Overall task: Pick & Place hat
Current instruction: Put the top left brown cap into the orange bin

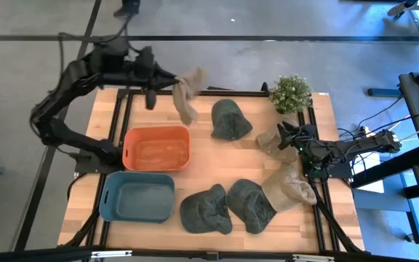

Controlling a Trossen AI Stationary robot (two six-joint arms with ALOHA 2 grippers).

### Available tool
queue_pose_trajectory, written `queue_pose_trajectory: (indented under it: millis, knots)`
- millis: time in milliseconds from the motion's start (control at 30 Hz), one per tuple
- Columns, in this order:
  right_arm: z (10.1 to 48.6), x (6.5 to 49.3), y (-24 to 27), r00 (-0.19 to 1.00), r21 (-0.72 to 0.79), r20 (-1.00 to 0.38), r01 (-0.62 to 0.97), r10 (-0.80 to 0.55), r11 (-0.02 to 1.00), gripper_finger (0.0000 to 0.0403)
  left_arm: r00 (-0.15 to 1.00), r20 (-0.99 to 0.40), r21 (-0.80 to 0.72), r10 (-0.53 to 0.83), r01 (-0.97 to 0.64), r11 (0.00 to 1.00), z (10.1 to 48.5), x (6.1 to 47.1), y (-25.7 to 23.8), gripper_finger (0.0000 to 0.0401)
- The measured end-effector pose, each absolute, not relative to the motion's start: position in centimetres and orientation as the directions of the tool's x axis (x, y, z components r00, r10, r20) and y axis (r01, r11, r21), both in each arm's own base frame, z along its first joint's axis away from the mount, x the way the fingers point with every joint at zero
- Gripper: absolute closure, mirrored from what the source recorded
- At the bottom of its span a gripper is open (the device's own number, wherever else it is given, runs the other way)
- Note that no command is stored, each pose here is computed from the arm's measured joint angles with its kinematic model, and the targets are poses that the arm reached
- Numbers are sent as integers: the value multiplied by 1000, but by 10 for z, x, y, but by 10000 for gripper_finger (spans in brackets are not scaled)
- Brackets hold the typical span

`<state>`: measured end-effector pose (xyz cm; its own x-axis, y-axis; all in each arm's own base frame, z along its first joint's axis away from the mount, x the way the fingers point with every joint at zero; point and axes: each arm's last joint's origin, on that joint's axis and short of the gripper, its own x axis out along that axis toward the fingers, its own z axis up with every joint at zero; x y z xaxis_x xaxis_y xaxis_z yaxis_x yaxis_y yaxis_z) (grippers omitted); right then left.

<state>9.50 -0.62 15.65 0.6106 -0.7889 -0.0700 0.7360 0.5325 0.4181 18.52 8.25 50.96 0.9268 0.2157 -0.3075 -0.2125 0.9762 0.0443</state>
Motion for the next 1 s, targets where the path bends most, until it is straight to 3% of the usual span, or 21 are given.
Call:
queue_pose_trajectory:
  millis: [133,367,767,867,1000]
  knots:
    - [157,96,-5,651,497,-73,680,-755,538,224,947,-285,-3,150,-157,988,516,171,61,373]
    - [157,97,-4,683,524,-75,647,-727,553,224,918,-397,-39,4,-22,999,507,162,31,373]
    - [158,98,-4,713,531,-77,622,-697,576,224,879,-453,-110,-147,108,988,493,182,0,373]
    - [158,98,-3,713,531,-77,621,-697,577,224,871,-481,-118,-102,51,992,489,192,-4,373]
    - [158,98,-3,716,530,-78,619,-693,580,224,840,-540,-108,56,-135,985,482,196,-3,373]
